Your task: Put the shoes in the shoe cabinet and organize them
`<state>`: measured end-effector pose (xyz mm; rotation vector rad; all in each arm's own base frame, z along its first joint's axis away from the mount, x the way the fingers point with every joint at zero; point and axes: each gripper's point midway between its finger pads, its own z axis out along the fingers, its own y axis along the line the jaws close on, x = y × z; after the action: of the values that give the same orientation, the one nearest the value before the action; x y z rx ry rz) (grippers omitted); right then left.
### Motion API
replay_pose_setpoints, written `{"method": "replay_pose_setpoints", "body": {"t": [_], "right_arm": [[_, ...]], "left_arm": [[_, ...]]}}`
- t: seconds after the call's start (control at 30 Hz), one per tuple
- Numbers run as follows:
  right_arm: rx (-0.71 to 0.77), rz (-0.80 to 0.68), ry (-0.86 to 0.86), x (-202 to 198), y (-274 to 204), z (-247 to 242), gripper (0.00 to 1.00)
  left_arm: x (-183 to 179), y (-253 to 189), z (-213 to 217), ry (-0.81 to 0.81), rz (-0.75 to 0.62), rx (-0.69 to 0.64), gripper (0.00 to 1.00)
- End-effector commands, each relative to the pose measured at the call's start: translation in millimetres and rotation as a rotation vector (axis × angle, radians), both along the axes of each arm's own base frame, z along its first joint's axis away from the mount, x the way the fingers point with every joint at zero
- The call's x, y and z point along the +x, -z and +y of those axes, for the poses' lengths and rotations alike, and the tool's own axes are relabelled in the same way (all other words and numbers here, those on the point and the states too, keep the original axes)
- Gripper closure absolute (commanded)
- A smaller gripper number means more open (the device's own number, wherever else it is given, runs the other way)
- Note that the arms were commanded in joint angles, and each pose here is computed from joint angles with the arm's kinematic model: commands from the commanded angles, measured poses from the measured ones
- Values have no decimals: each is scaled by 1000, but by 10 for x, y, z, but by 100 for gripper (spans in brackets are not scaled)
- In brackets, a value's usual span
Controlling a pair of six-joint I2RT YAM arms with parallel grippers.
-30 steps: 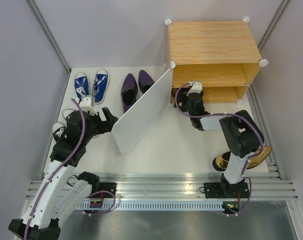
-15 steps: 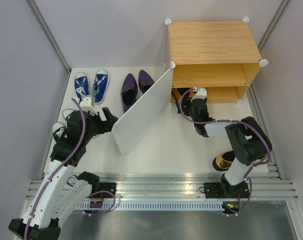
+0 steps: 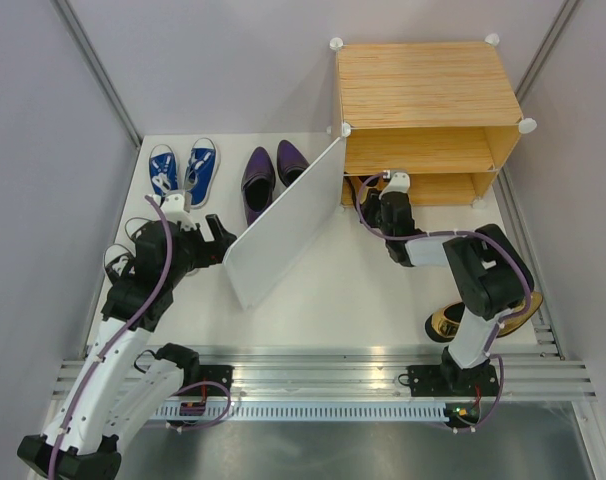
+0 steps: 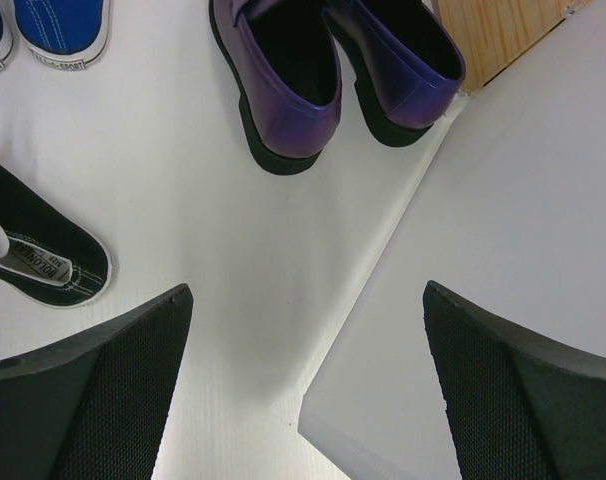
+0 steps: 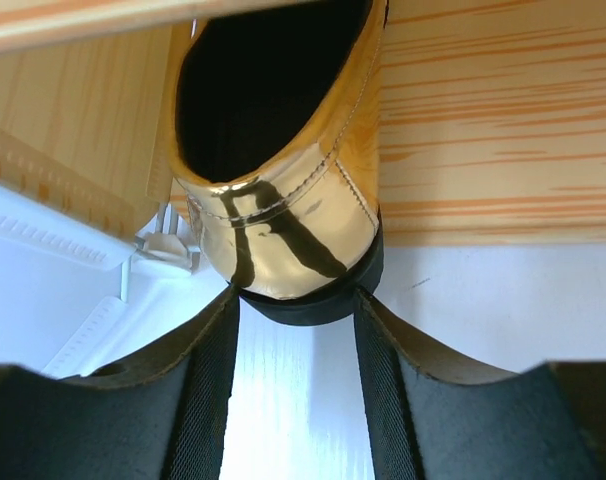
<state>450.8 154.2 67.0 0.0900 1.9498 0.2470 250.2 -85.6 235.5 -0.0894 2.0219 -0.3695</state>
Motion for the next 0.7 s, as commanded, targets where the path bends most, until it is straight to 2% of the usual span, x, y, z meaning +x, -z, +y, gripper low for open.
{"method": "replay_pose_setpoints", "body": {"t": [0.0, 0.1, 0.2, 0.3, 0.43, 0.67], "right_arm": [[17, -78, -25, 234, -235, 90, 48], [6, -80, -31, 291, -254, 110, 47], [8, -89, -28, 280, -292, 100, 24], [2, -107, -6, 263, -315, 46, 14], [-20, -102, 9, 298, -271, 11, 11], [-31, -117, 36, 482, -290, 1, 13]], "left_arm": [[37, -81, -80, 41, -36, -13, 2], [39, -76, -93, 46, -32, -14, 2], [40, -76, -104, 52, -30, -16, 2], [38, -76, -109, 55, -30, -17, 2], [36, -72, -120, 60, -28, -19, 2], [41, -50, -124, 62, -20, -16, 2]]}}
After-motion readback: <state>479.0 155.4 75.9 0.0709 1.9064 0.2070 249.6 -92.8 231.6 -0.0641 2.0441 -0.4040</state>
